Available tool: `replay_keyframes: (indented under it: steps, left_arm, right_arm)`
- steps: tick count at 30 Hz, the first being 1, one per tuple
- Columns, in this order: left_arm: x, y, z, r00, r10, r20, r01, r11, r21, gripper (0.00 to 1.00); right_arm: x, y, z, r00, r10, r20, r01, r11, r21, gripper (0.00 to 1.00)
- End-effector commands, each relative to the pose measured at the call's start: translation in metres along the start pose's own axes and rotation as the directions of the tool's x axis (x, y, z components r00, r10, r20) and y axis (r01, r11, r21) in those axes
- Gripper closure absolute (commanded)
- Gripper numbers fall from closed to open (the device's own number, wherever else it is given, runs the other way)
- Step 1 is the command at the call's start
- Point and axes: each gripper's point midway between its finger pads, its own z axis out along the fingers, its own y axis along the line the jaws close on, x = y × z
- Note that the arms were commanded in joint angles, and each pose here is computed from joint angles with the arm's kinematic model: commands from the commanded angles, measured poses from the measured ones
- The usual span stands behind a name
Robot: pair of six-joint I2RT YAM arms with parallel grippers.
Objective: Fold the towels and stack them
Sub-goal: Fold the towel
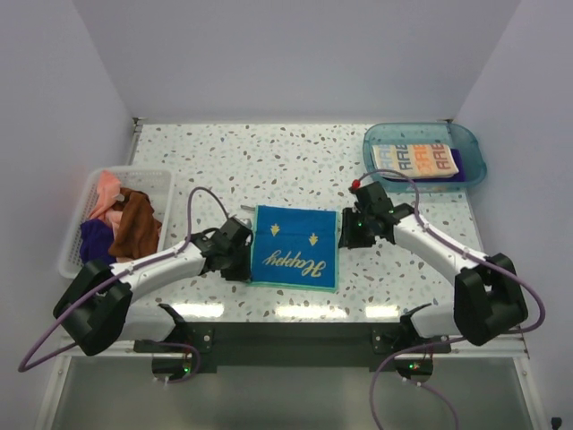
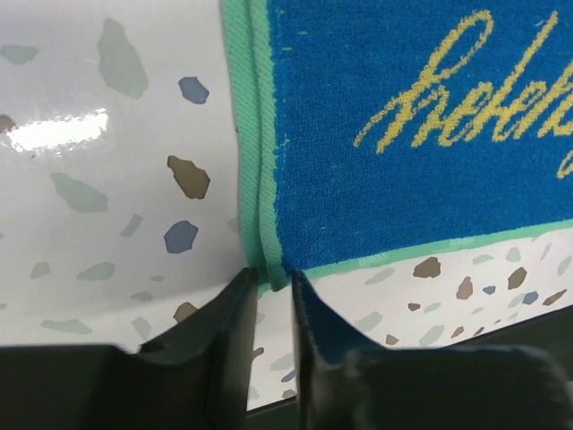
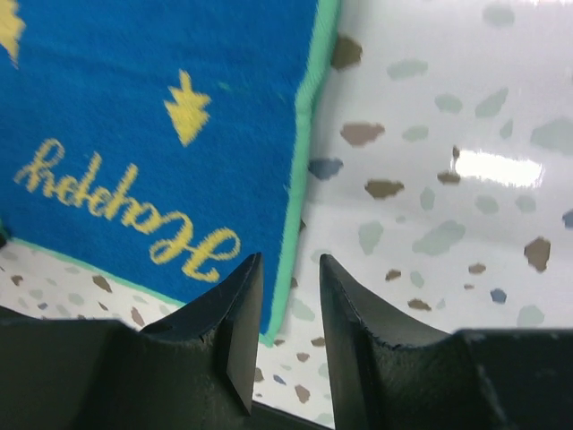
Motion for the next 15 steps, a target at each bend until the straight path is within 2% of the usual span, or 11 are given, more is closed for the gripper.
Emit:
replay_keyframes:
  steps: [1, 2, 5, 8, 11, 12, 15]
  left_arm:
    - [-0.005, 0.004, -0.005, 1.0, -0.017, 0.025, 0.017, 0.999, -0.029, 0.7]
    - [-0.007, 0.003, -0.007, 1.0, -0.013, 0.029, 0.014, 1.0, -0.026, 0.57]
    - [-0.018, 0.0, -0.018, 0.998, -0.006, 0.061, 0.009, 0.999, -0.036, 0.47]
    - [-0.045, -0.01, -0.04, 0.99, 0.02, 0.141, -0.015, 0.999, -0.036, 0.48]
    - [-0.094, -0.045, -0.067, 0.963, 0.041, 0.268, -0.057, 0.997, 0.053, 0.54]
    - [-0.106, -0.048, -0.065, 0.959, 0.044, 0.28, -0.062, 0.997, 0.054, 0.55]
    - [-0.147, -0.07, -0.054, 0.943, 0.075, 0.325, -0.11, 0.99, 0.089, 0.58]
  right_arm:
    - [-0.053, 0.017, -0.002, 0.991, -0.04, 0.129, 0.043, 0.999, -0.027, 0.64]
    - [-0.064, 0.024, -0.003, 0.988, -0.041, 0.148, 0.048, 0.998, -0.043, 0.64]
    - [-0.082, 0.033, 0.005, 0.985, -0.036, 0.166, 0.048, 0.997, -0.067, 0.64]
    - [-0.096, 0.038, 0.017, 0.985, -0.024, 0.171, 0.037, 0.997, -0.071, 0.66]
    - [-0.107, 0.038, 0.033, 0.985, -0.005, 0.172, 0.017, 0.998, -0.069, 0.75]
    - [-0.11, 0.036, 0.036, 0.986, 0.007, 0.167, 0.006, 0.997, -0.075, 0.8]
    - [-0.119, 0.035, 0.049, 0.985, 0.031, 0.168, -0.018, 0.996, -0.083, 0.84]
